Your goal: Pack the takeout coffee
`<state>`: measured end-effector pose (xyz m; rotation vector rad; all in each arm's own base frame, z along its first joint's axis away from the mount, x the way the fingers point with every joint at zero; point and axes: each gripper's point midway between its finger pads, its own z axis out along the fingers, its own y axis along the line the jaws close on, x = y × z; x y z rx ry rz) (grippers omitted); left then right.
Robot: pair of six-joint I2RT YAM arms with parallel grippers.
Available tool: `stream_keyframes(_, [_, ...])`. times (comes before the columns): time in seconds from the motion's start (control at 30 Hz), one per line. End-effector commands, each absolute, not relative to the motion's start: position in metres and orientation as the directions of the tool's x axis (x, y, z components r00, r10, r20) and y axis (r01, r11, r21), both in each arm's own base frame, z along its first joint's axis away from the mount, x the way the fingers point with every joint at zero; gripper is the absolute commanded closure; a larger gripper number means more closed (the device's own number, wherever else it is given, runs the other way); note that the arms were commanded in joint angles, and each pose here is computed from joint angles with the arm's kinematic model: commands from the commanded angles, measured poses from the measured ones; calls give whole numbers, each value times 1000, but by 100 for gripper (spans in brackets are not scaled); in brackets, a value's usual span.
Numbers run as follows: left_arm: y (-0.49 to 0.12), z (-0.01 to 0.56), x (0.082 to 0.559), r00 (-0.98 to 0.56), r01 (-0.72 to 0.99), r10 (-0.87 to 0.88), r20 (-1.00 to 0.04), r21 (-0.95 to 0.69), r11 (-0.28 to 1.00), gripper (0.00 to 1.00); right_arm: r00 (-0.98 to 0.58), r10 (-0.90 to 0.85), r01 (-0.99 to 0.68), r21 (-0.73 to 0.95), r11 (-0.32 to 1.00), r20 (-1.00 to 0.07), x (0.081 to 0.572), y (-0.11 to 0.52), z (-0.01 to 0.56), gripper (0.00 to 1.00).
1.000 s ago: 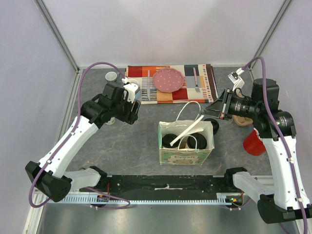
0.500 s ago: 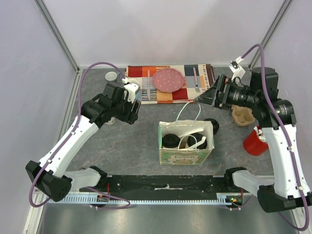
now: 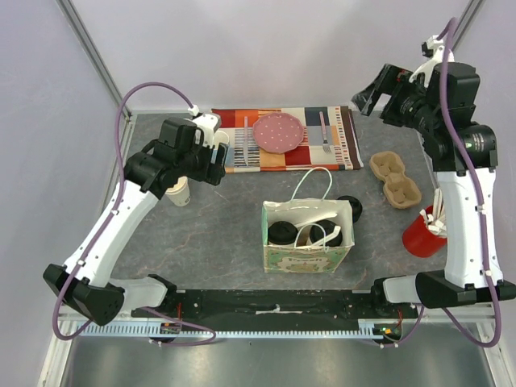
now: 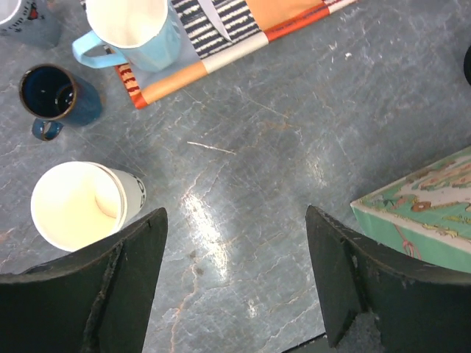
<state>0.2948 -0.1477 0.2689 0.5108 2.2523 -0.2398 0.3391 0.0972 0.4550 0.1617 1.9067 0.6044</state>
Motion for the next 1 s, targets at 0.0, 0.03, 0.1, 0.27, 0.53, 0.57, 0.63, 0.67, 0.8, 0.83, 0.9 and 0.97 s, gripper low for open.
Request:
stream_keyframes(0.0, [-142, 285, 315, -556, 334, 190, -810, -8, 943, 17, -314, 177, 115, 147, 982, -933, 371, 21, 415, 2])
stream_keyframes(0.03, [-141, 283, 316, -555, 324, 183, -812, -9, 946, 16, -285, 144, 119, 114, 986, -948, 378, 17, 413, 2])
stream_keyframes(0.1, [-141, 275, 318, -561, 311, 170, -810, -15, 950, 15, -320, 53, 115, 16, 993, -946, 372, 8, 373, 2])
stream_keyframes(0.27, [-145, 271, 316, -492, 325, 110, -864, -65, 944, 13, -147, 34, 154, 11, 988, -989, 352, -9, 351, 2])
stream_keyframes(0.53, [-131, 225, 286, -336, 358, 65, -940, -64, 932, 11, -282, 57, 123, 22, 992, -958, 329, -10, 258, 2])
stream_keyframes(0.57, [-126, 218, 286, -345, 336, 64, -936, -59, 940, 11, -304, 58, 122, 21, 992, -951, 323, -10, 241, 2])
stream_keyframes(0.63, [-112, 196, 286, -382, 258, 66, -922, -38, 965, 11, -308, 61, 105, 30, 994, -949, 321, -7, 228, 2])
stream_keyframes(0.67, [-106, 189, 286, -396, 229, 68, -916, -26, 973, 12, -324, 65, 103, 33, 994, -944, 316, -6, 214, 2])
stream_keyframes(0.8, [-91, 159, 285, -456, 141, 65, -888, 1, 990, 11, -317, 81, 103, 51, 993, -945, 308, -5, 194, 2])
stream_keyframes(0.83, [-91, 156, 285, -459, 146, 72, -885, 5, 989, 11, -308, 83, 105, 53, 993, -948, 305, -6, 192, 2])
stream_keyframes(0.9, [-93, 149, 286, -446, 161, 83, -891, 11, 987, 11, -333, 83, 99, 53, 994, -939, 299, -4, 176, 2])
stream_keyframes(0.97, [-95, 143, 287, -428, 171, 82, -900, 9, 985, 12, -350, 82, 104, 48, 993, -933, 293, -5, 162, 2])
